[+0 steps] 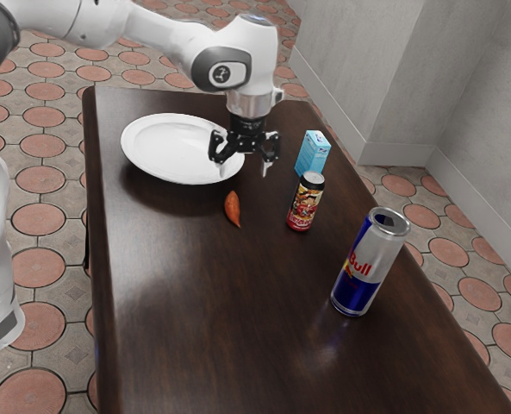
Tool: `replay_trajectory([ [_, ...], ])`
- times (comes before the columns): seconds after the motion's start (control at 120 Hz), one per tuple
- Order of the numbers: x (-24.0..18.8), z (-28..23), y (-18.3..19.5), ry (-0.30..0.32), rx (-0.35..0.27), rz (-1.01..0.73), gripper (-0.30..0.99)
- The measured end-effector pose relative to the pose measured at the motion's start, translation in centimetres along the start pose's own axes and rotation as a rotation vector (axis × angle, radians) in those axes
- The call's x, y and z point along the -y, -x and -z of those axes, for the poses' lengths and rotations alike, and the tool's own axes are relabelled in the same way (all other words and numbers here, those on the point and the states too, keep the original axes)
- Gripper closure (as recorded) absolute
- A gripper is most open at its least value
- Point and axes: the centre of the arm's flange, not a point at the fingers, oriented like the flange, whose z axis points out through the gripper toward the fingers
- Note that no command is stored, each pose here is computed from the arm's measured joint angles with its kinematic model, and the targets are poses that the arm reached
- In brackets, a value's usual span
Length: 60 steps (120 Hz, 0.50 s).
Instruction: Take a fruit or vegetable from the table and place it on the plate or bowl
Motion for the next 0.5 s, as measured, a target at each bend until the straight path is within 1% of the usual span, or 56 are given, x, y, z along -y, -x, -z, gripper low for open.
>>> replay_trajectory([
  [0.1, 0.6, -0.4, -0.4, -0.002, 0.005, 0.021, 0.0],
  [0.225, 0.7, -1.1, -1.8, -0.01, 0.006, 0.063, 0.0],
  [0.5, -0.3, -4.1, -1.8, -0.05, 0.012, 0.082, 0.0],
])
